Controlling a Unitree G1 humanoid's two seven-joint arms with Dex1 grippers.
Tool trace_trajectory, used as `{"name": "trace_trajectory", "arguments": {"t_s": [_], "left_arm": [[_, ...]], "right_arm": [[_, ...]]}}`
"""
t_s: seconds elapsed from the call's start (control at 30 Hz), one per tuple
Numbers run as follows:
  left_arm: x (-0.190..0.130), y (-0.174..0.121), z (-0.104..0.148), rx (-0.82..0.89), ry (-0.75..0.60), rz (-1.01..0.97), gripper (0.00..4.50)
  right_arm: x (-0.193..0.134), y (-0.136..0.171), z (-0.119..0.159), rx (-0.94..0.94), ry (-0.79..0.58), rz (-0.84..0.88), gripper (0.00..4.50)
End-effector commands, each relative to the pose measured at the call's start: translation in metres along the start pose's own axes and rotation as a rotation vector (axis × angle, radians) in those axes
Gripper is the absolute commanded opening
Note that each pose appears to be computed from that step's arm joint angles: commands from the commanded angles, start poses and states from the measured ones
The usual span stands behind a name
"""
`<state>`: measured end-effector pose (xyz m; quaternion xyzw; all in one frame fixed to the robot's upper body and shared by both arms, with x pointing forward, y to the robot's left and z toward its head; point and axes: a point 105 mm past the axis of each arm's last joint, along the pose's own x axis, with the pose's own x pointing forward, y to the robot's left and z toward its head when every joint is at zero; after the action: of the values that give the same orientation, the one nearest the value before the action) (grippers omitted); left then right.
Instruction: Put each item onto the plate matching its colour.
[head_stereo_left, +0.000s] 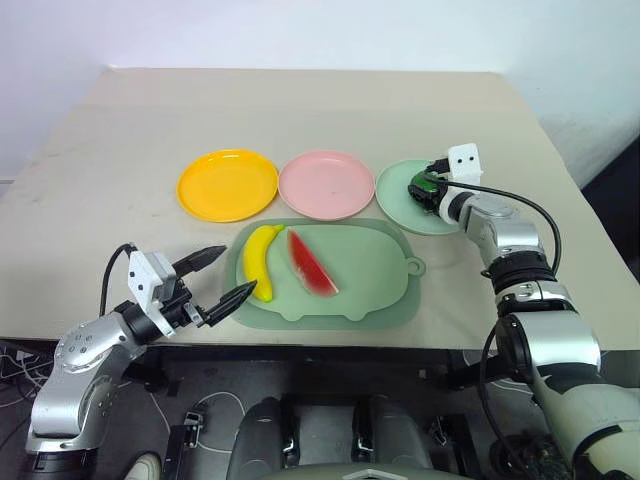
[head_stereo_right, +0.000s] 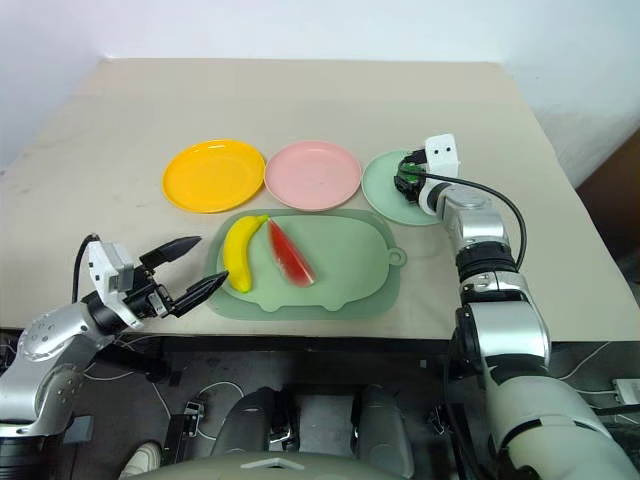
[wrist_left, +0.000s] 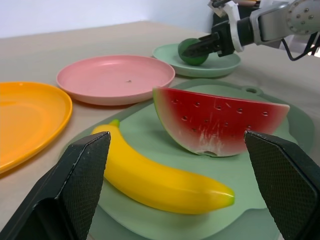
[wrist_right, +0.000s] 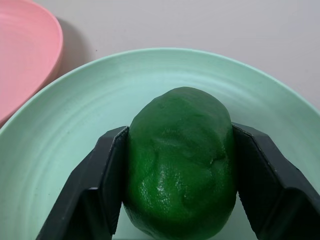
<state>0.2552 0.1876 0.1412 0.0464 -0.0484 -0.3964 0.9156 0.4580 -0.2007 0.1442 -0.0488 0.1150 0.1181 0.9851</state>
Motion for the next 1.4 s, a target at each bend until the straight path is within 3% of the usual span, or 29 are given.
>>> {"name": "trace_trajectory", "arguments": {"t_s": [0.03,0.23,0.37,0.5,0.67,0.8,1.07,1.23,1.4], "left_arm": [[-0.002,0.002,0.014,0.055,-0.038,0.019,4.5],[0.001,0.004,0.015,0.055,-0.042,0.014,4.5],[0.003,0.006,0.015,0.055,-0.042,0.003,4.5],[0.007,0.007,0.014,0.051,-0.042,-0.014,4.5],[0.016,0.007,0.014,0.046,-0.054,-0.04,4.5],[0.02,0.007,0.013,0.042,-0.055,-0.057,4.5],[0.023,0.007,0.011,0.044,-0.055,-0.071,4.5],[0.025,0.004,0.01,0.041,-0.057,-0.076,4.5],[0.023,0.004,0.01,0.039,-0.057,-0.071,4.5]], "right_arm": [[-0.006,0.004,0.023,-0.014,-0.086,0.038,4.3],[-0.031,0.007,0.051,-0.043,-0.207,0.048,4.45],[-0.061,0.039,0.068,0.002,-0.245,0.185,4.45],[-0.088,0.093,0.059,0.072,-0.125,0.424,4.45],[-0.108,0.152,0.038,0.166,0.12,0.637,4.45],[-0.114,0.177,0.033,0.201,0.222,0.719,4.45],[-0.111,0.208,0.016,0.151,0.337,0.775,4.45],[-0.092,0.211,-0.004,0.131,0.443,0.669,4.45],[-0.083,0.211,-0.007,0.072,0.453,0.623,4.45]]}}
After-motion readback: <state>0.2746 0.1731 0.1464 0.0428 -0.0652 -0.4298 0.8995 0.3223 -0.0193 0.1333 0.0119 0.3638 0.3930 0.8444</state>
